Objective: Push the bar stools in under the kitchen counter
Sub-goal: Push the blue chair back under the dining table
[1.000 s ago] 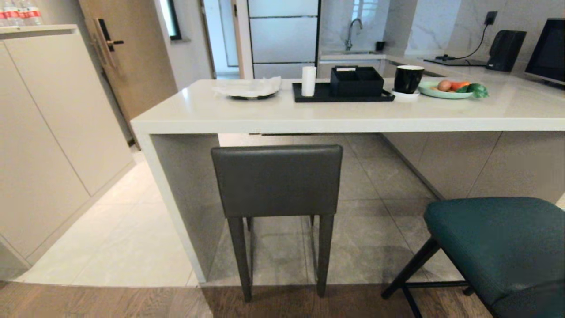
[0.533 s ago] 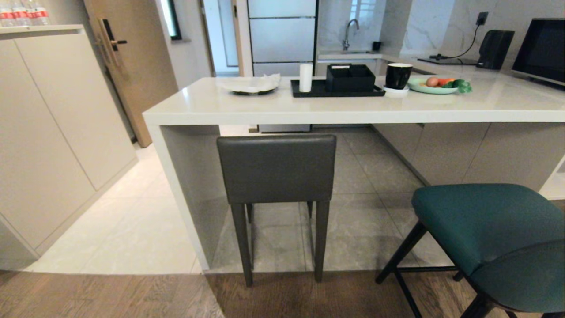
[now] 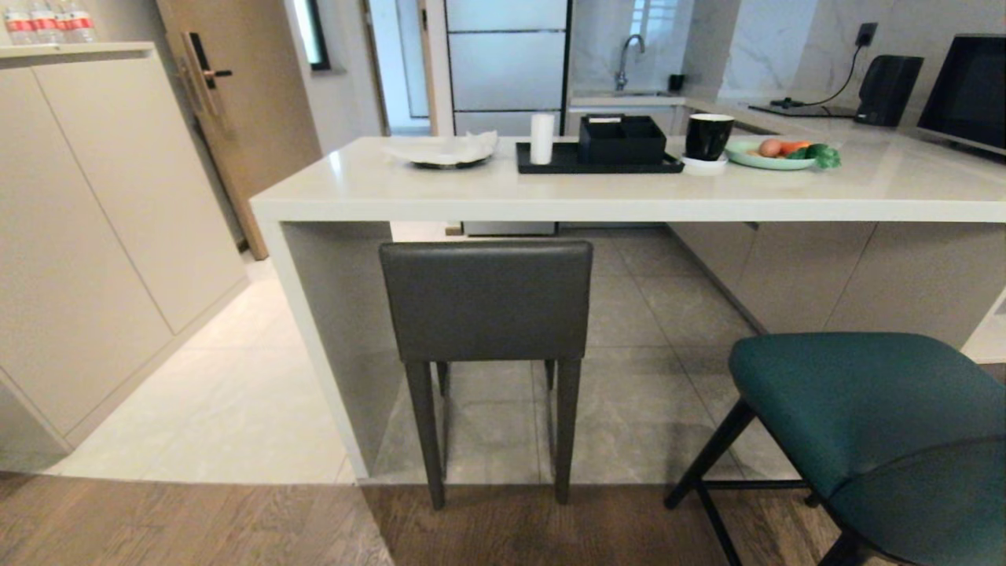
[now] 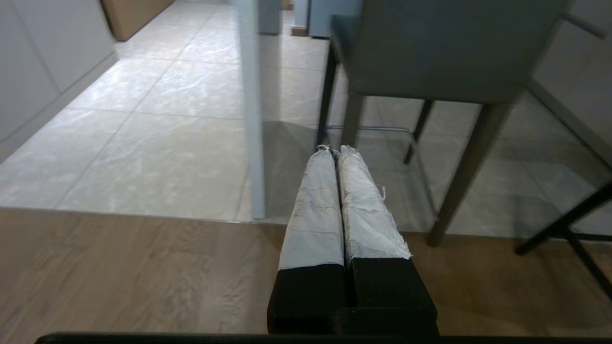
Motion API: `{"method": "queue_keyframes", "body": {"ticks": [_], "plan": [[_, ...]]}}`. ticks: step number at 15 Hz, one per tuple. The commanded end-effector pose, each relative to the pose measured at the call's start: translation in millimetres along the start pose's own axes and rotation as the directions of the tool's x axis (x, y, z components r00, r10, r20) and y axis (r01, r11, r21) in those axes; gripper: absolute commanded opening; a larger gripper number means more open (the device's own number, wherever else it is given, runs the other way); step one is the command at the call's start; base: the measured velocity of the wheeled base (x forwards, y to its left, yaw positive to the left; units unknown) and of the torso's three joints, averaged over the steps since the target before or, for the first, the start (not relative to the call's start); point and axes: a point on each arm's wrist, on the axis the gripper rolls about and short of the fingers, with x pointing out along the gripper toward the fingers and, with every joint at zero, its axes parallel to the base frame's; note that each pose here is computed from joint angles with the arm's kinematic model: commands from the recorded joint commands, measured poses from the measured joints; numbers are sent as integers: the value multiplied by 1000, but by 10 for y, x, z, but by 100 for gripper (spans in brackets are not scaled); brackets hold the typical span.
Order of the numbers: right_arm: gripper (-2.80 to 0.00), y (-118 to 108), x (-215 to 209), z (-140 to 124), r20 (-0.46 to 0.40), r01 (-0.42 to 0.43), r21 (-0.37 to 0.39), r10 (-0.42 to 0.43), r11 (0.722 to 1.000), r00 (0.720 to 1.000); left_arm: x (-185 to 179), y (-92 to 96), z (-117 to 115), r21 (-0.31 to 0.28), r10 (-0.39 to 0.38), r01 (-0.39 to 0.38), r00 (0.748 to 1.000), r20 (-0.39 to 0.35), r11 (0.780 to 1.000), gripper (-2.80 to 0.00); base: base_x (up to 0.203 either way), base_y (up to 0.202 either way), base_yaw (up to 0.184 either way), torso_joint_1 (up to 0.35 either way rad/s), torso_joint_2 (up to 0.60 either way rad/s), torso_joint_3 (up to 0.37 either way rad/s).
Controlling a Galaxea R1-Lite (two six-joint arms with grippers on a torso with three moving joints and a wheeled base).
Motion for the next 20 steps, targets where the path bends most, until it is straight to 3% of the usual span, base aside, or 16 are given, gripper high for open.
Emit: {"method": "queue_keyframes", "body": {"ticks": [1, 20], "plan": [[-280, 0, 0, 0, 1, 1, -1, -1, 1000, 1000, 1, 0, 0, -1, 0, 0, 1000, -1, 1000, -280, 0, -197, 0, -2, 3, 2], [-280, 0, 0, 0, 1, 1, 1, -1, 1000, 1000, 1, 0, -2, -1, 0, 0, 1000, -3, 1000, -280, 0, -195, 1, 2, 3, 1]]}}
